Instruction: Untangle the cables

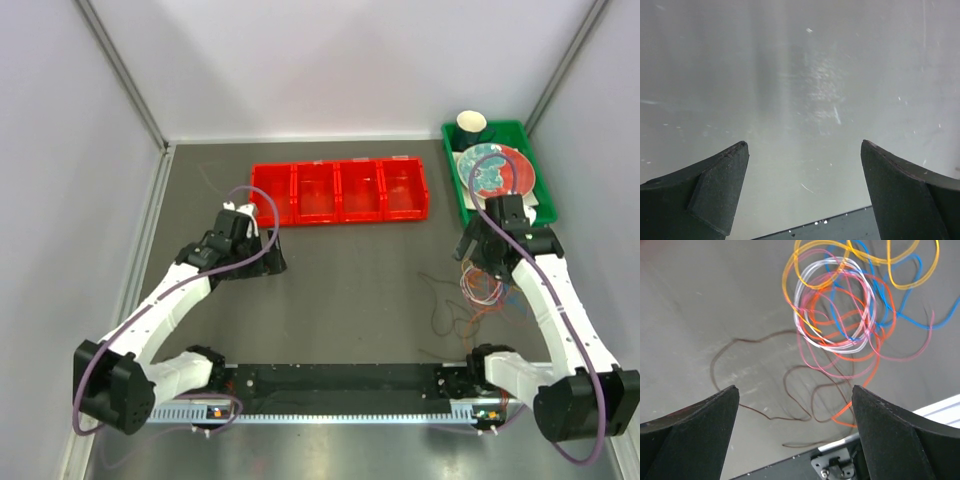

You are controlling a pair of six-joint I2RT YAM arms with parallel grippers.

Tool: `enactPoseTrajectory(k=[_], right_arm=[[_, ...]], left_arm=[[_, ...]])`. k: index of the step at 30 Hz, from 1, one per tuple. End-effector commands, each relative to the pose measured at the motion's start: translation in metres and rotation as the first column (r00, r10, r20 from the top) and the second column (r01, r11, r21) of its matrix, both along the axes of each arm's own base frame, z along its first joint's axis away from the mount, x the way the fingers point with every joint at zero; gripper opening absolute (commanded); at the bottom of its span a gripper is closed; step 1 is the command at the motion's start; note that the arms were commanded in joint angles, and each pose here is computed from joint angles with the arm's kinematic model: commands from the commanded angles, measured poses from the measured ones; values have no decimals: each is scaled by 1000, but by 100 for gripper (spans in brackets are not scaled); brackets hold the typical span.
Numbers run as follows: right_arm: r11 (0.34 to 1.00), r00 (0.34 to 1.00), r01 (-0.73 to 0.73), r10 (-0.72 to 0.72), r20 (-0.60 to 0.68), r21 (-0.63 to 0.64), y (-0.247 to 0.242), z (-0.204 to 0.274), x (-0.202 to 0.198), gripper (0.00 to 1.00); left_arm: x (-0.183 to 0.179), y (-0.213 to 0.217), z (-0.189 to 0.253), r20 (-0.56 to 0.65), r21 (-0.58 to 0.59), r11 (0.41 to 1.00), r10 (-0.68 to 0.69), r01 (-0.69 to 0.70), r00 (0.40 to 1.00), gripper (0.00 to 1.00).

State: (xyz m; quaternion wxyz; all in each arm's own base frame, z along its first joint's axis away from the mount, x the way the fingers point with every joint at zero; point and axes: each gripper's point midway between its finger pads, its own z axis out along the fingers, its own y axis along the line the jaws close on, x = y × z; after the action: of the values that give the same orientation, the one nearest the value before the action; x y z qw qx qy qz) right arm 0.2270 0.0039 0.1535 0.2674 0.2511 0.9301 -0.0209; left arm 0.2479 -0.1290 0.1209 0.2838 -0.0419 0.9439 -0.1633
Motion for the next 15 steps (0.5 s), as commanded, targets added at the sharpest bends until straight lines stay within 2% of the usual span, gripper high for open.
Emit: enactPoseTrajectory(k=[1,4,6,11,15], right_arm=[[995,994,94,-96,-44,-35,-13,-13,-18,91],[990,988,133,-137,-71,-51,-17,-18,-17,86],[986,981,166,-167,-98,-14,-19,-25,-16,77],[972,965,237,-235,-119,-3,-36,-42,-6,69],[972,960,234,-233,-154,-12,-41,-53,4,65]], left_arm=[[-2,-19,5,41,-24,997,-75,76,996,96],[-5,-24,3,37,-13,996,-92,92,995,96],[-6,-24,1,32,0,996,-91,91,995,96],[-9,-28,0,35,17,994,-106,106,994,96],[-12,-31,-3,25,25,993,-115,114,993,95]])
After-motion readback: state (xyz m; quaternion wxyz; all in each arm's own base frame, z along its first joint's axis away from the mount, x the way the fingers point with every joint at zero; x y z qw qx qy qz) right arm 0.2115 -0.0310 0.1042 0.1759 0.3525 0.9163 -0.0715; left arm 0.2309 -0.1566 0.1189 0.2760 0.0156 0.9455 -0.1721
